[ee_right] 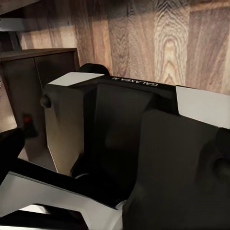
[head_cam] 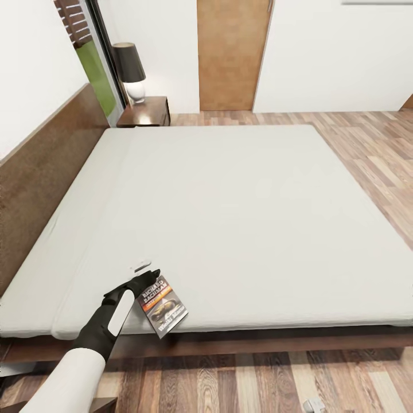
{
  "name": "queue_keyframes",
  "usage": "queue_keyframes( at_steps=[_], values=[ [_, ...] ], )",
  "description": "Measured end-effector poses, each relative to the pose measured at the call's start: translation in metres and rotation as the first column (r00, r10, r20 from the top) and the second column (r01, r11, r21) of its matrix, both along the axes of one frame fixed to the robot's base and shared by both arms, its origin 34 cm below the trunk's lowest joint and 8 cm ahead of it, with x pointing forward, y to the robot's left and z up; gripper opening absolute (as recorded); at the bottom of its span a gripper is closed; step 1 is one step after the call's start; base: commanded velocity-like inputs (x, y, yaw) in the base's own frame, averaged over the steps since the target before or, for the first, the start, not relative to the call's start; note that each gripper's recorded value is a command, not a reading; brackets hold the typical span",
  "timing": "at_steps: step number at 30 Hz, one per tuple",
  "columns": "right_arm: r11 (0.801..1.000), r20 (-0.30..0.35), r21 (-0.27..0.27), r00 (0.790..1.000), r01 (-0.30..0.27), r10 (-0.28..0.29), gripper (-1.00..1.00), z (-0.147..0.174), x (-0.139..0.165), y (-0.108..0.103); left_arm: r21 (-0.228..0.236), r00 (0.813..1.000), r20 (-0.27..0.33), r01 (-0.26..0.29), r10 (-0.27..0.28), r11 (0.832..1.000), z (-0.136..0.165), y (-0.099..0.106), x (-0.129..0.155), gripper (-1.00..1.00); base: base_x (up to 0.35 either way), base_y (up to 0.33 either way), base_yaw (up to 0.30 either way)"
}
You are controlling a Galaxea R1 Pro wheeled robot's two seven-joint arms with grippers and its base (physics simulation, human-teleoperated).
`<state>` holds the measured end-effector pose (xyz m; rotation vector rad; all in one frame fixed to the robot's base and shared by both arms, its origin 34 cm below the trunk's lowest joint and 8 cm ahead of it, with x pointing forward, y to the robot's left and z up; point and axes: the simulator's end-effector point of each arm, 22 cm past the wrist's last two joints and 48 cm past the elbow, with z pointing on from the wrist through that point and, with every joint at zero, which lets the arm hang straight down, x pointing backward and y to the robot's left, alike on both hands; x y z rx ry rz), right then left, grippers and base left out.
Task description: In the bedroom, move the book from the bed onto either nightstand, and place the two sandals side by side next to the bed.
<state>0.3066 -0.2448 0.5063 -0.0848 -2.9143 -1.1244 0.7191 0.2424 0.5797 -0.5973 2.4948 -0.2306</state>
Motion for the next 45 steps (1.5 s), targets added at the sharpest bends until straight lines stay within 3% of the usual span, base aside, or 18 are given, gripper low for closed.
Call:
queue_keyframes(
  at_steps=[20,23,26,32,35,36,38,41,45],
  values=[
    [1.0,-0.001,-0.001,1.0,0.0,0.0,1.0,0.029,-0.002,0.0,-0.012,1.0,0.003,0.002,-0.002,1.0,0.029,-0.001,-0.001,1.0,0.0,0.0,0.0],
    [1.0,-0.001,-0.001,1.0,0.0,0.0,1.0,0.033,-0.003,0.0,-0.056,0.999,0.031,0.031,-0.029,0.998,0.038,-0.012,0.003,1.0,0.0,0.0,0.0],
    [1.0,-0.001,-0.001,1.0,0.0,0.0,1.0,0.037,-0.003,0.0,-0.131,0.995,0.079,0.067,-0.057,0.989,0.05,-0.025,0.009,1.0,0.0,0.0,0.0],
    [1.0,-0.002,-0.001,1.0,0.0,0.0,1.0,0.045,-0.004,0.0,-0.203,0.989,0.122,0.11,-0.086,0.973,0.067,-0.034,0.012,1.0,0.0,0.0,0.0],
    [1.0,-0.002,-0.001,1.0,0.0,0.0,1.0,0.048,-0.004,0.0,-0.275,0.982,0.143,0.156,-0.12,0.949,0.078,-0.041,0.011,1.0,0.0,0.0,0.0],
    [1.0,-0.002,-0.001,1.0,0.0,0.0,1.0,0.05,-0.005,0.0,-0.341,0.977,0.164,0.183,-0.133,0.922,0.087,-0.05,0.009,1.0,0.0,0.0,0.0],
    [1.0,-0.002,-0.001,1.0,0.0,0.0,1.0,0.052,-0.005,0.0,-0.416,0.971,0.19,0.212,-0.144,0.884,0.1,-0.059,0.008,1.0,0.0,0.0,0.0],
    [1.0,-0.002,-0.001,1.0,0.001,-0.001,1.0,0.056,-0.005,0.0,-0.483,0.962,0.223,0.25,-0.158,0.839,0.115,-0.071,0.004,1.0,0.0,0.0,0.0],
    [1.0,-0.001,-0.002,1.0,0.002,-0.002,1.0,0.061,-0.006,-0.001,-0.529,0.956,0.238,0.275,-0.17,0.803,0.122,-0.082,-0.007,1.0,0.0,0.0,0.0]
  ],
)
